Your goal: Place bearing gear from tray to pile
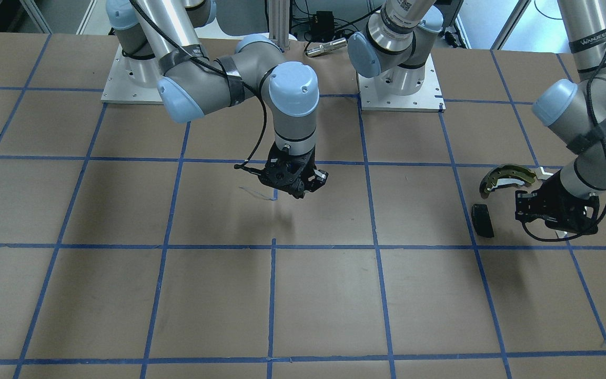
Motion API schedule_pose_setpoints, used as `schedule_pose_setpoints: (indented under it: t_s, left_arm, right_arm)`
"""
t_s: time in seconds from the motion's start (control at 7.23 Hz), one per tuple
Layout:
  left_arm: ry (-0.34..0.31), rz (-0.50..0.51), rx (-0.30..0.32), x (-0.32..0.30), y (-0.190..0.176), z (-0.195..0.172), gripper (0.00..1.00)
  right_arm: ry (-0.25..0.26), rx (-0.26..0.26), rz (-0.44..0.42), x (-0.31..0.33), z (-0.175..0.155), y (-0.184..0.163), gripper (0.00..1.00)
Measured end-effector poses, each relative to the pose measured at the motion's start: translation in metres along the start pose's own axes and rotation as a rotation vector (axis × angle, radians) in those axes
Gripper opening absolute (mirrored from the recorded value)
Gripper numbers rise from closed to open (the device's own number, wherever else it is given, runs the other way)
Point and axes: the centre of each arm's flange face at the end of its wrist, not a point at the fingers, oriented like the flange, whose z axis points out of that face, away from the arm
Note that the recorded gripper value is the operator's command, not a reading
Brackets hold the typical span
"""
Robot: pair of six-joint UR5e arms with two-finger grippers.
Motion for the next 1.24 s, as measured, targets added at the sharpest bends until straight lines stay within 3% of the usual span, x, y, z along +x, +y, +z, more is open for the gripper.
schedule_pose_setpoints:
  t_s: [0.14,0.28,0.55,0.69,0.83,0.97,1.11,1.24]
  left_arm:
    - [0.01,-0.002,-0.009,-0.004,0.001,0.007,0.0]
    - [0.02,-0.002,-0.016,-0.005,0.001,0.014,0.0]
    - [0.035,-0.002,-0.032,-0.006,0.0,0.025,0.04]
    - [0.044,-0.005,-0.039,-0.006,0.002,0.031,0.14]
    - [0.051,-0.011,-0.044,-0.006,0.004,0.035,0.34]
    - [0.054,-0.014,-0.048,-0.006,0.005,0.036,0.43]
    - [0.055,-0.016,-0.048,-0.006,0.006,0.037,0.83]
    - [0.056,-0.016,-0.046,-0.007,0.006,0.037,1.0]
  right_arm:
    - [-0.023,-0.027,0.03,-0.006,0.006,0.007,0.72]
    - [-0.039,-0.041,0.029,-0.008,0.007,0.007,1.0]
    - [-0.062,-0.029,-0.015,-0.005,0.005,-0.005,1.0]
    - [-0.065,-0.017,-0.033,0.002,0.003,-0.02,1.0]
    - [-0.06,0.01,-0.065,0.015,-0.005,-0.043,1.0]
    - [-0.037,0.041,-0.121,0.038,-0.022,-0.073,1.0]
    - [-0.003,0.049,-0.179,0.071,-0.046,-0.107,1.0]
    - [0.023,0.042,-0.219,0.112,-0.077,-0.14,1.0]
